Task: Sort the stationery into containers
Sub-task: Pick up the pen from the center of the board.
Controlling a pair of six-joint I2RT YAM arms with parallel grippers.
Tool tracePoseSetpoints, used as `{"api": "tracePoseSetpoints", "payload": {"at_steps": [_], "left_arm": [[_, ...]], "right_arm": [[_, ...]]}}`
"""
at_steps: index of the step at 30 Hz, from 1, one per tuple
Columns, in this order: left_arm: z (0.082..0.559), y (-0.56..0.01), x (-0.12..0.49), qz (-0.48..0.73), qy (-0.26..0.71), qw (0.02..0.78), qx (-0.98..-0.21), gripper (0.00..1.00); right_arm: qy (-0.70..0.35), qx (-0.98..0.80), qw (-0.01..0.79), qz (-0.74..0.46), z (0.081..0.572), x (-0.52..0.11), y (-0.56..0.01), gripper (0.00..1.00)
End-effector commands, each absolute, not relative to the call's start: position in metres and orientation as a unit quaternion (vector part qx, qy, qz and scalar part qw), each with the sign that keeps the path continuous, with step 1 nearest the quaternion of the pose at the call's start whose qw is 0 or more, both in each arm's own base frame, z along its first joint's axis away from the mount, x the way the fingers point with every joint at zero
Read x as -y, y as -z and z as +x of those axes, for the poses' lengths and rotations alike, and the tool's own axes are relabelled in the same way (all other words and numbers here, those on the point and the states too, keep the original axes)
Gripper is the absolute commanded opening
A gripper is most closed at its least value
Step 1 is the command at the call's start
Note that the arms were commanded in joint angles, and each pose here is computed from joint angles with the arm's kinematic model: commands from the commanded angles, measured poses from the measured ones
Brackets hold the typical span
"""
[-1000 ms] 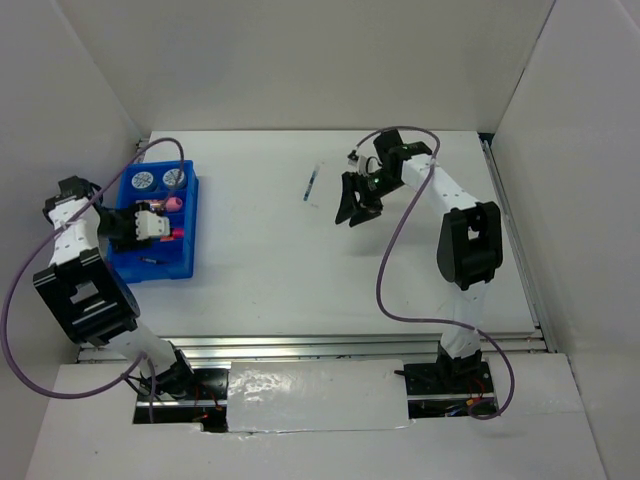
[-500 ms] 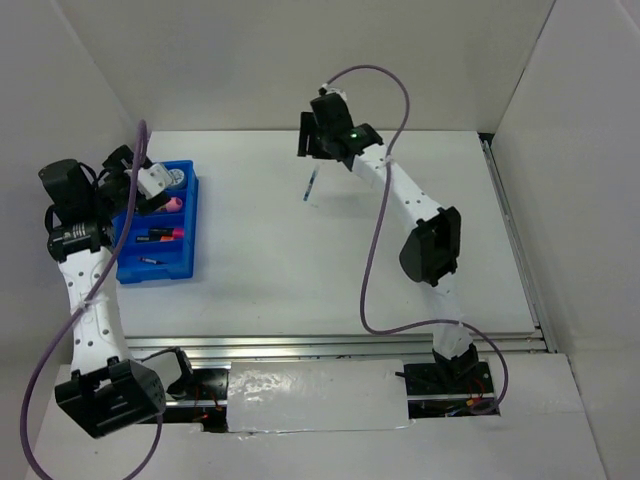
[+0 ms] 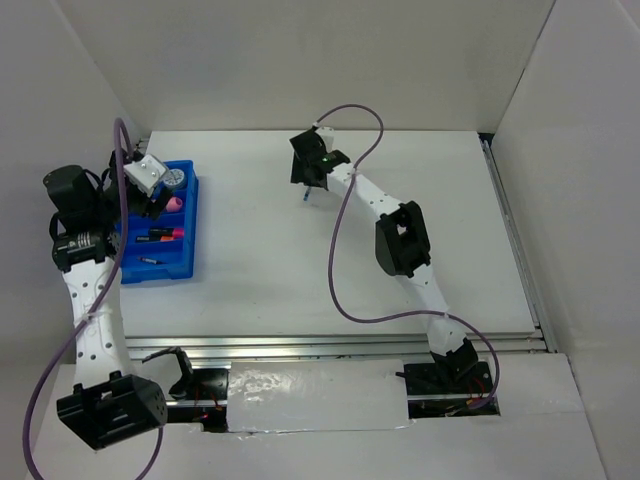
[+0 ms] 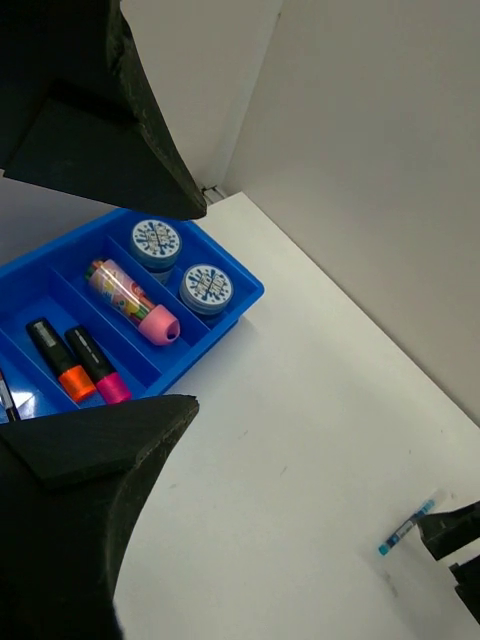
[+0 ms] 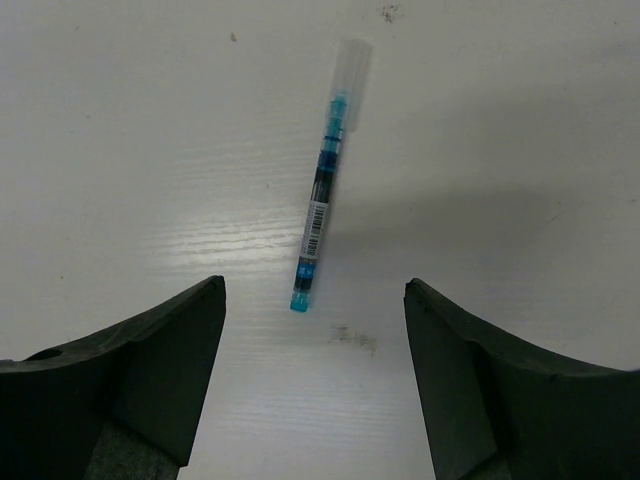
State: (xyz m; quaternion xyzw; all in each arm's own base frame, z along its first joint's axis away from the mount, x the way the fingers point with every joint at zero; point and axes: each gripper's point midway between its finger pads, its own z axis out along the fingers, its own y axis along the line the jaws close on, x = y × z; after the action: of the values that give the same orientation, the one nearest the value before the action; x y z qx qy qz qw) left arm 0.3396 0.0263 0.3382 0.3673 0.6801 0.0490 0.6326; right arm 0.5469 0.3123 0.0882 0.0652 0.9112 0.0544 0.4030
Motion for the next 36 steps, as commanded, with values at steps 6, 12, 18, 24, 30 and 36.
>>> {"api": "tracePoseSetpoints", "payload": {"at_steps": [6,12,18,24,30,36], "left_arm": [[0.375,-0.300,0.035,0.266,0.130,0.592,-0.749,0.70],[0.441,-0.254,0.151,0.246,0.178,0.518,-0.800,0.68],[0.531,-0.229,0.230,0.185,0.234,0.446,-0.844,0.68],[0.581,-0.170,0.252,0.136,0.169,0.452,-0.866,0.71],[0.600,-0.125,0.256,0.122,0.147,0.448,-0.874,0.67],[0.598,-0.085,0.261,0.135,0.143,0.422,-0.885,0.57]], "right_arm": [[-0.107,-0.896,0.420,0.102,0.549,-0.287,-0.153,0.73],[-0.136,-0.891,0.420,0.109,0.524,-0.197,-0.212,0.75],[-0.165,-0.903,0.384,0.101,0.475,-0.129,-0.219,0.74],[-0.186,-0.908,0.357,0.114,0.439,-0.108,-0.206,0.73],[-0.198,-0.905,0.358,0.114,0.427,-0.106,-0.209,0.73],[-0.208,-0.907,0.349,0.115,0.428,-0.108,-0.211,0.74]]}}
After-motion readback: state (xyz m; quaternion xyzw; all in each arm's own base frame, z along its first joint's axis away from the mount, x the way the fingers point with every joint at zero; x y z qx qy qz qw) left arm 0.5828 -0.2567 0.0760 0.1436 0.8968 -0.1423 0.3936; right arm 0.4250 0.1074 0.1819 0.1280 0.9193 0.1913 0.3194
